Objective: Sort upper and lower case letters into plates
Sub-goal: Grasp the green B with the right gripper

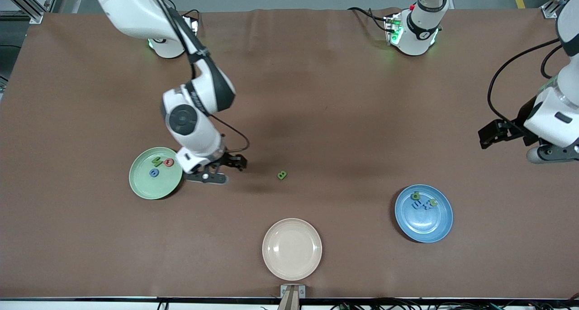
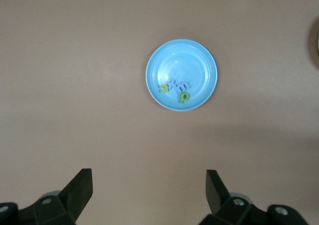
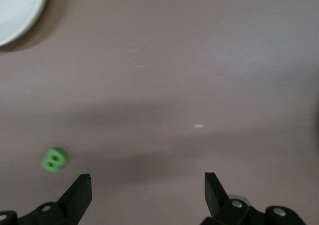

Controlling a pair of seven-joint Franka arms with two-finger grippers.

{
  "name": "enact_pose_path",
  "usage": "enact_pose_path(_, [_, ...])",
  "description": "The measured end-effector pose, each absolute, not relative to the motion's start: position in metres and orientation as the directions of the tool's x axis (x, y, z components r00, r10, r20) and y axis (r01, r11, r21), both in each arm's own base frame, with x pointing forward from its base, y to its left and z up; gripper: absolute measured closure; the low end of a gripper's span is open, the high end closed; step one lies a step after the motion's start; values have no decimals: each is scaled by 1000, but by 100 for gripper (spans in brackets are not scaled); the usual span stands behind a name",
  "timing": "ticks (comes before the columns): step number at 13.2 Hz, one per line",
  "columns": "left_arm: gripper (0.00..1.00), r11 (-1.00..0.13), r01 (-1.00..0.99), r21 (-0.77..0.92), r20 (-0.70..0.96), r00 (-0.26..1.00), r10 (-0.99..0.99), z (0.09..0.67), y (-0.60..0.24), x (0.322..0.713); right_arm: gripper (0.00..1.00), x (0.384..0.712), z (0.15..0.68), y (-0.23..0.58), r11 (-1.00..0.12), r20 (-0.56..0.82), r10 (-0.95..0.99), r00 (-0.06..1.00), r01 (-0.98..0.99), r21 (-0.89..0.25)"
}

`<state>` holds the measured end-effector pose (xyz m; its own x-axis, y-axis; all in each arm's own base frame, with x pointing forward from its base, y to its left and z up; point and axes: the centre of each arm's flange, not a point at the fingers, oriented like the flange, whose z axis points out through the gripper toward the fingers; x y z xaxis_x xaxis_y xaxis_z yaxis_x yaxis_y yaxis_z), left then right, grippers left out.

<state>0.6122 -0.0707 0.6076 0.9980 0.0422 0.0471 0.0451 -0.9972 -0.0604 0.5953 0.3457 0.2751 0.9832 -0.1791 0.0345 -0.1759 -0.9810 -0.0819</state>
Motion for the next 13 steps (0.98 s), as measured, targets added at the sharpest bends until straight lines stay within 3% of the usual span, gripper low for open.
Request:
enact_pose_path(4, [0,-998,47,-52,13,999,46,609,-75,577,0,596,235,413,-968,34,-239,970,-235,-94])
enact_pose_path(9, [0,-999,23,-44,-7,1000,24,610,-56,548,4,580,197,482,-993,95,-104,990,-98,-62])
enact_pose_path(13, [0,-999,-8,-45,1,1000,-8,614,-80,541,5,577,188,487,-934,75,-356,932,-351,-71])
